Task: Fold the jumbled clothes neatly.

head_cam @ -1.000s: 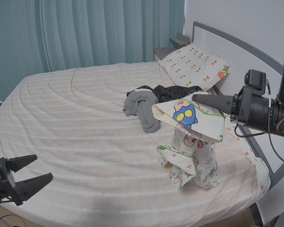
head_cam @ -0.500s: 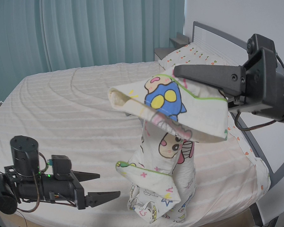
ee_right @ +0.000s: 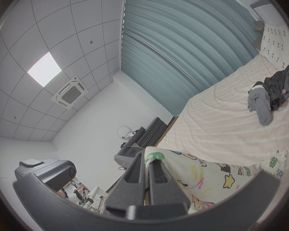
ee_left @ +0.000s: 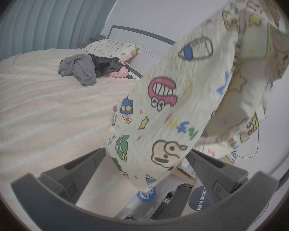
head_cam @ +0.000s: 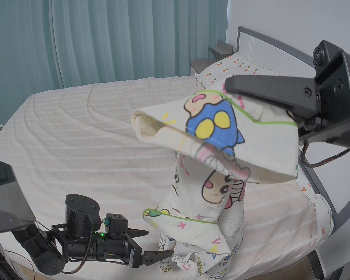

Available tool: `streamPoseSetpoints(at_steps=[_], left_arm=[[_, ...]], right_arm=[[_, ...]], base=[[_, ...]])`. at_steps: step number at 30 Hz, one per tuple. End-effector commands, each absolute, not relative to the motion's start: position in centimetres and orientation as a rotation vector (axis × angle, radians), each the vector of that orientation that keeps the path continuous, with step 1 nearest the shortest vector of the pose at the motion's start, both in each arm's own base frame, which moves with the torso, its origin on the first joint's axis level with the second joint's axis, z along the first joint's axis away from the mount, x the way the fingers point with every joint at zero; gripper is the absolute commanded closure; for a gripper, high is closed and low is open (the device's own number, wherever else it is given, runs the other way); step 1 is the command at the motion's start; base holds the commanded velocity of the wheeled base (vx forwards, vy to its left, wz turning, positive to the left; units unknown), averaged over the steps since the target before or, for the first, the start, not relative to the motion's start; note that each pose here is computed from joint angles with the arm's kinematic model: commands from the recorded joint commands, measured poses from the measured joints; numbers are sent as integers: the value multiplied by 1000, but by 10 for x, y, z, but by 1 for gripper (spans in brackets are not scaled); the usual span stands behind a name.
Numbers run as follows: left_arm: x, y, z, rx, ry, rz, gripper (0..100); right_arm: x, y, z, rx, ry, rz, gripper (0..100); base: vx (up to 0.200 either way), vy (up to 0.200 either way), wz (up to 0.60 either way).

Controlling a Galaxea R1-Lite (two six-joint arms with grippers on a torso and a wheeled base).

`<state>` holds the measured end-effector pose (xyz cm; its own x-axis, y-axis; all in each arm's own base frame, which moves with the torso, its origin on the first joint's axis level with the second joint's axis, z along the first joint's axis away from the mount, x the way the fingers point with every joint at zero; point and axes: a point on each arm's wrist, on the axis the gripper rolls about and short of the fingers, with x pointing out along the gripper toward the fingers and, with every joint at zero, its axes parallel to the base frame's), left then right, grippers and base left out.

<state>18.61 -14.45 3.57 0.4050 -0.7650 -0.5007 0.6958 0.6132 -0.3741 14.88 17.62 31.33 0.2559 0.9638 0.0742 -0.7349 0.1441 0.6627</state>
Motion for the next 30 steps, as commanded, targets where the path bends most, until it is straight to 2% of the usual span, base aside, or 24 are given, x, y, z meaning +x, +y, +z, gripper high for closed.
streamPoseSetpoints(at_steps=[1,6,7,11,17,30], left_arm=[[175,-149,0,-72,832,-925,0],[178,-153,-8,-62,838,-921,0],[187,-160,-22,-47,799,-864,0],[194,-165,-33,-66,758,-864,0],[198,-169,-53,-59,776,-858,0],[204,-172,-62,-60,778,-849,0]], right_arm=[[154,175,311,679,430,1257,100],[154,173,311,713,455,1253,100],[154,172,307,745,502,1259,100],[156,169,295,752,549,1237,100],[159,170,279,764,631,1233,100],[167,165,280,783,582,1229,100]], base=[[0,0,0],[0,0,0],[0,0,0],[0,0,0],[0,0,0],[0,0,0]])
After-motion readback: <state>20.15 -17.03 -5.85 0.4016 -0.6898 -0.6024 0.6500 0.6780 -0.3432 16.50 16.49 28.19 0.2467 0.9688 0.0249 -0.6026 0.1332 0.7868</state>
